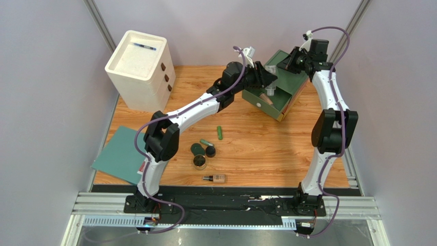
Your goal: Organize the makeup
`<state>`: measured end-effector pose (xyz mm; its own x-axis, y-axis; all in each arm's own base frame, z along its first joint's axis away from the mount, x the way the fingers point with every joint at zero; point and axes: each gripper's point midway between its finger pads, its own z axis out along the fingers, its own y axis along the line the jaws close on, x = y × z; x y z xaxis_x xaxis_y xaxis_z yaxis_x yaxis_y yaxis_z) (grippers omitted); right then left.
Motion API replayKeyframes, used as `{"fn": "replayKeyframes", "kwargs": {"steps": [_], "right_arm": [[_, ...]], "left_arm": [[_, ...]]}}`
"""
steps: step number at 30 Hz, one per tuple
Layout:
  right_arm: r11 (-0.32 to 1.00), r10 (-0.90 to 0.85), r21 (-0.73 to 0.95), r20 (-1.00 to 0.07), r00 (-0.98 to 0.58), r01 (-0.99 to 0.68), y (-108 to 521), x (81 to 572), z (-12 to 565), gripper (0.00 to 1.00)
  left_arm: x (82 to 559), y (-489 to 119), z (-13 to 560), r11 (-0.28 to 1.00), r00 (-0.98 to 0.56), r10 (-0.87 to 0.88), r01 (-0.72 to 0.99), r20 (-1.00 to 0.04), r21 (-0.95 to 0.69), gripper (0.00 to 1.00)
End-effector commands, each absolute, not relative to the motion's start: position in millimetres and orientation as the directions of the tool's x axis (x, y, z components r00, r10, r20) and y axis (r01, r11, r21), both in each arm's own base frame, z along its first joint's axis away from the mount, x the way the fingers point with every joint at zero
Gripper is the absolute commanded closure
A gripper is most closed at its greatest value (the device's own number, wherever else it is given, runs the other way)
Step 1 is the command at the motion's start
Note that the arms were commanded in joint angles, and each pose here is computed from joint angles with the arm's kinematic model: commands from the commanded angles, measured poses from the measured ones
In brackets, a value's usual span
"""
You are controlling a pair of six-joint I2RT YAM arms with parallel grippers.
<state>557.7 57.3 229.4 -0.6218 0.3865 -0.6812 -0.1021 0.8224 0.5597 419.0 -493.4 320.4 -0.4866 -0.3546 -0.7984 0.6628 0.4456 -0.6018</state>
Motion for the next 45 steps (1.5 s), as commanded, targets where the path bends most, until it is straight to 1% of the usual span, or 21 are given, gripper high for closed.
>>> {"fn": "replayKeyframes", "kwargs": {"steps": [1,2,3,6,7,8,11,12,15,18,26,31,32,33,34,35,37,40,41,42,45], "right_arm": [[0.867,0.351,0.459,-0.288,-0.891,0.193,51,485,75,0.99],[0.867,0.352,0.46,-0.292,-0.889,0.193,51,486,77,0.99],[0.867,0.352,0.46,-0.292,-0.889,0.192,50,486,76,0.98],[0.865,0.353,0.464,-0.291,-0.889,0.192,50,487,76,0.98],[0.864,0.356,0.464,-0.289,-0.889,0.195,50,487,76,0.98],[0.863,0.358,0.465,-0.288,-0.888,0.198,49,488,76,0.98],[0.863,0.361,0.465,-0.29,-0.886,0.199,47,488,77,0.98],[0.862,0.362,0.464,-0.289,-0.886,0.202,46,487,77,0.98],[0.862,0.364,0.464,-0.289,-0.886,0.203,45,487,77,0.98],[0.861,0.366,0.466,-0.292,-0.883,0.203,44,488,79,0.98],[0.861,0.366,0.467,-0.291,-0.884,0.203,43,487,79,0.98],[0.863,0.367,0.463,-0.293,-0.883,0.205,42,487,80,0.98],[0.863,0.367,0.463,-0.293,-0.883,0.205,42,487,80,0.98],[0.863,0.365,0.462,-0.295,-0.883,0.203,42,487,81,0.98],[0.864,0.366,0.461,-0.296,-0.883,0.203,42,487,81,0.98],[0.866,0.365,0.457,-0.296,-0.883,0.204,41,486,81,0.98],[0.866,0.365,0.458,-0.298,-0.882,0.203,40,486,81,0.98],[0.867,0.364,0.454,-0.295,-0.884,0.206,39,485,79,0.98],[0.866,0.365,0.455,-0.292,-0.884,0.207,39,484,78,0.98],[0.866,0.364,0.455,-0.285,-0.887,0.209,40,482,76,0.98],[0.863,0.366,0.457,-0.273,-0.889,0.215,41,479,71,0.98]], "left_arm": [[410,-500,385,0.223,-0.533,-0.541,0.655,-0.651,-0.722,1.0],[410,-502,384,0.212,-0.54,-0.541,0.654,-0.645,-0.726,1.0],[409,-507,379,0.203,-0.551,-0.524,0.659,-0.649,-0.724,0.94],[408,-515,375,0.189,-0.569,-0.491,0.669,-0.659,-0.719,0.67],[408,-517,372,0.189,-0.578,-0.479,0.667,-0.661,-0.721,0.64],[408,-519,372,0.183,-0.581,-0.47,0.672,-0.665,-0.717,0.55],[407,-521,368,0.187,-0.588,-0.458,0.669,-0.667,-0.719,0.43],[406,-522,366,0.188,-0.591,-0.454,0.668,-0.666,-0.72,0.36],[402,-524,361,0.194,-0.591,-0.437,0.675,-0.678,-0.712,0.26],[402,-523,355,0.212,-0.591,-0.423,0.672,-0.687,-0.709,0.23],[404,-514,373,0.243,-0.518,-0.429,0.723,-0.74,-0.647,0.23],[400,-487,400,0.329,-0.343,-0.355,0.825,-0.869,-0.46,0.23],[397,-481,393,0.356,-0.337,-0.302,0.828,-0.892,-0.433,0.23],[396,-475,379,0.393,-0.266,-0.218,0.857,-0.939,-0.334,0.23],[384,-462,394,0.405,-0.209,-0.187,0.874,-0.96,-0.269,0.22],[378,-454,379,0.424,-0.205,-0.108,0.876,-0.973,-0.232,0.22],[360,-426,365,0.447,-0.106,0.03,0.891,-0.994,-0.082,0.22],[330,-383,319,0.417,-0.042,0.282,0.905,-0.959,0.083,0.18],[317,-367,295,0.395,-0.072,0.378,0.914,-0.923,0.091,0.17],[309,-355,283,0.361,-0.029,0.449,0.92,-0.893,0.151,0.17],[269,-312,242,0.296,-0.039,0.589,0.94,-0.807,0.171,0.15]]}}
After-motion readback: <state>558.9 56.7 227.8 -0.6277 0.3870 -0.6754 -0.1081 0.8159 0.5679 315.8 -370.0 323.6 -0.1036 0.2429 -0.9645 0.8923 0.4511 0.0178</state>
